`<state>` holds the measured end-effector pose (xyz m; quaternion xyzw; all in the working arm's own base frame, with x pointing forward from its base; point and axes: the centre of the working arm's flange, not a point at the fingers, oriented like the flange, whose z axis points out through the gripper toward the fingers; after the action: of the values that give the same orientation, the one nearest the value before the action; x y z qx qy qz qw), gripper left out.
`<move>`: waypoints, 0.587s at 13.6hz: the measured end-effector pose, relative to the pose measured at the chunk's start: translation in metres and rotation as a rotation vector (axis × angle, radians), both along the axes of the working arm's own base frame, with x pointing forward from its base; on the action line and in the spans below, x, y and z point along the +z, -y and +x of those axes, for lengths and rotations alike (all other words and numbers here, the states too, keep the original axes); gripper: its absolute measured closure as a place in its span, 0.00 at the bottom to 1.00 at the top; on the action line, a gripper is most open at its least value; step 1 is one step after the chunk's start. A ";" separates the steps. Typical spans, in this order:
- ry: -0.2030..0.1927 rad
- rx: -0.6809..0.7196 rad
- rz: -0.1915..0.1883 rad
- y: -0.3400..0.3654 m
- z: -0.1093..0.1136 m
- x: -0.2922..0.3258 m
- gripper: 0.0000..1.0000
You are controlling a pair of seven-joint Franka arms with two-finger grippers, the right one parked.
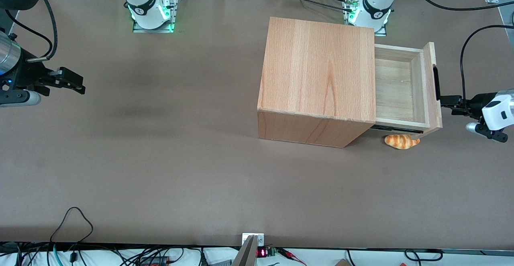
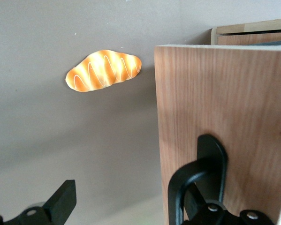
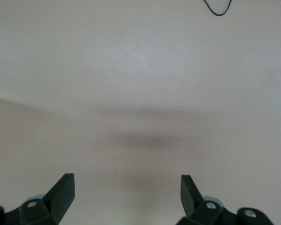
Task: Open top drawer with left arm
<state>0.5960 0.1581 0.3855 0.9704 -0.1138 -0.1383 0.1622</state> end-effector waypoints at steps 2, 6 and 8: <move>0.005 0.002 0.000 -0.004 0.002 0.012 0.00; 0.022 -0.011 -0.001 -0.006 0.008 0.051 0.00; 0.041 -0.020 0.004 -0.002 0.013 0.084 0.00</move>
<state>0.6088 0.1602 0.4697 0.9721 -0.1266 -0.1199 0.1566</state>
